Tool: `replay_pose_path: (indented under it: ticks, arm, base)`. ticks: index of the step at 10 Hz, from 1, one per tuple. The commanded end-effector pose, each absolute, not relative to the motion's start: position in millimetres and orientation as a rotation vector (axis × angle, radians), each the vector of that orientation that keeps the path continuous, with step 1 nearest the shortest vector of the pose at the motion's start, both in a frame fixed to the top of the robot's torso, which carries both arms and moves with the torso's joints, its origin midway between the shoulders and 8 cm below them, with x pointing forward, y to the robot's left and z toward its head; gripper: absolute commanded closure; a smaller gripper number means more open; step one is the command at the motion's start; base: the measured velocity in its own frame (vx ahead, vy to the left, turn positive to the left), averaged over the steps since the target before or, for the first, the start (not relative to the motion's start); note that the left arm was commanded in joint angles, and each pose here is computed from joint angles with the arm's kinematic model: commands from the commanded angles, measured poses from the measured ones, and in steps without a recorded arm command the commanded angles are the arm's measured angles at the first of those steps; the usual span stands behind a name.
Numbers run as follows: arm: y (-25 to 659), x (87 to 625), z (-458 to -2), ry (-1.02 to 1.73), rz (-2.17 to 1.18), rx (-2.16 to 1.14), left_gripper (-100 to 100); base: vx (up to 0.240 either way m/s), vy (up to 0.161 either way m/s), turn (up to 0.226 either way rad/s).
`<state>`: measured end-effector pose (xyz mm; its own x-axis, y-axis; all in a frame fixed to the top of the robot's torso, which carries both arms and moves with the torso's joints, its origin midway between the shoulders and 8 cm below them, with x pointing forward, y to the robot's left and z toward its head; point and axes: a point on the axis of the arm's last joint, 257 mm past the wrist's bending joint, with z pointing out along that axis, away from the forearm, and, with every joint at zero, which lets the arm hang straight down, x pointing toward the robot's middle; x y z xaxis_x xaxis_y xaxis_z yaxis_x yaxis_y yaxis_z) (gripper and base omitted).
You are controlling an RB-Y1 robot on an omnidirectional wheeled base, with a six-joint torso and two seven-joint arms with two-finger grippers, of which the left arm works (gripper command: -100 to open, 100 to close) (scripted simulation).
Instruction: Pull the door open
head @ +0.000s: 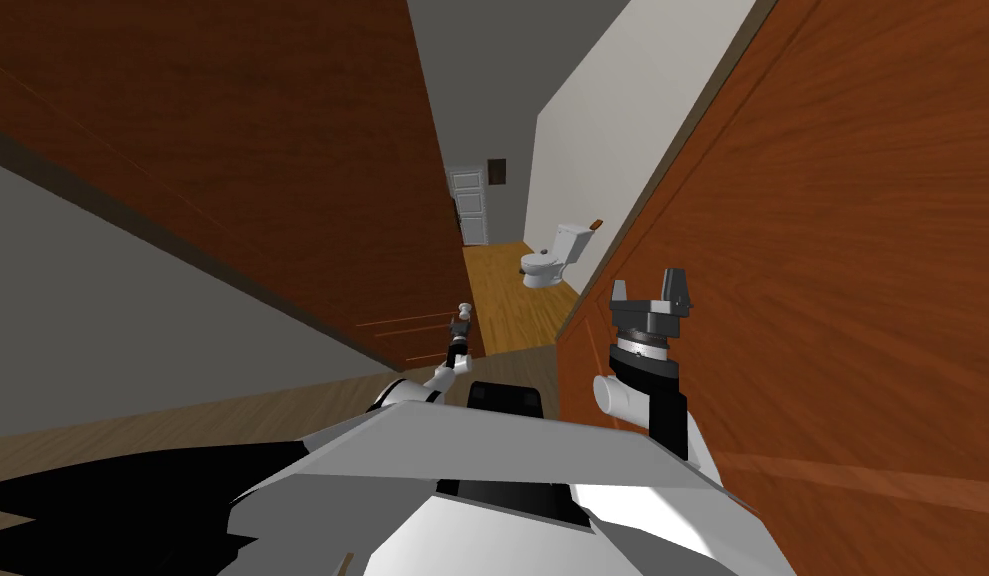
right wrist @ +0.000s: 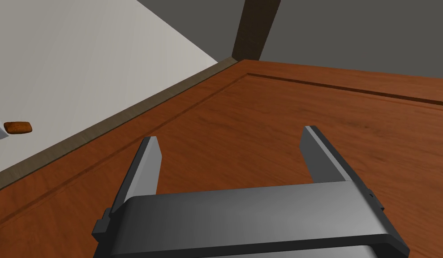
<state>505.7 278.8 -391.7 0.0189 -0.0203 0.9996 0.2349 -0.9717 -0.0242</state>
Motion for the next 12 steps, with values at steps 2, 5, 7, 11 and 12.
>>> replay_pose_path:
  ticks: [2,5,7,11,12]
  arm:
    - [277.5,506.1,-391.8,-0.229,-2.07,-2.105,-100]
    - [277.5,506.1,-391.8,-0.229,-2.07,-2.105,100]
    - [277.5,506.1,-391.8,-0.229,-2.07,-2.105,100]
    - [280.0,505.7,-391.9,-0.226,-2.076,-2.109,100]
    - [280.0,505.7,-391.9,-0.226,-2.076,-2.109,100]
  base:
    - [0.135,0.0,0.028]
    - [-0.02,-0.005,-0.013]
    - [-0.012,0.0,-0.001]
    - [-0.109,0.009,-0.012]
    - [-0.141,0.006,-0.006]
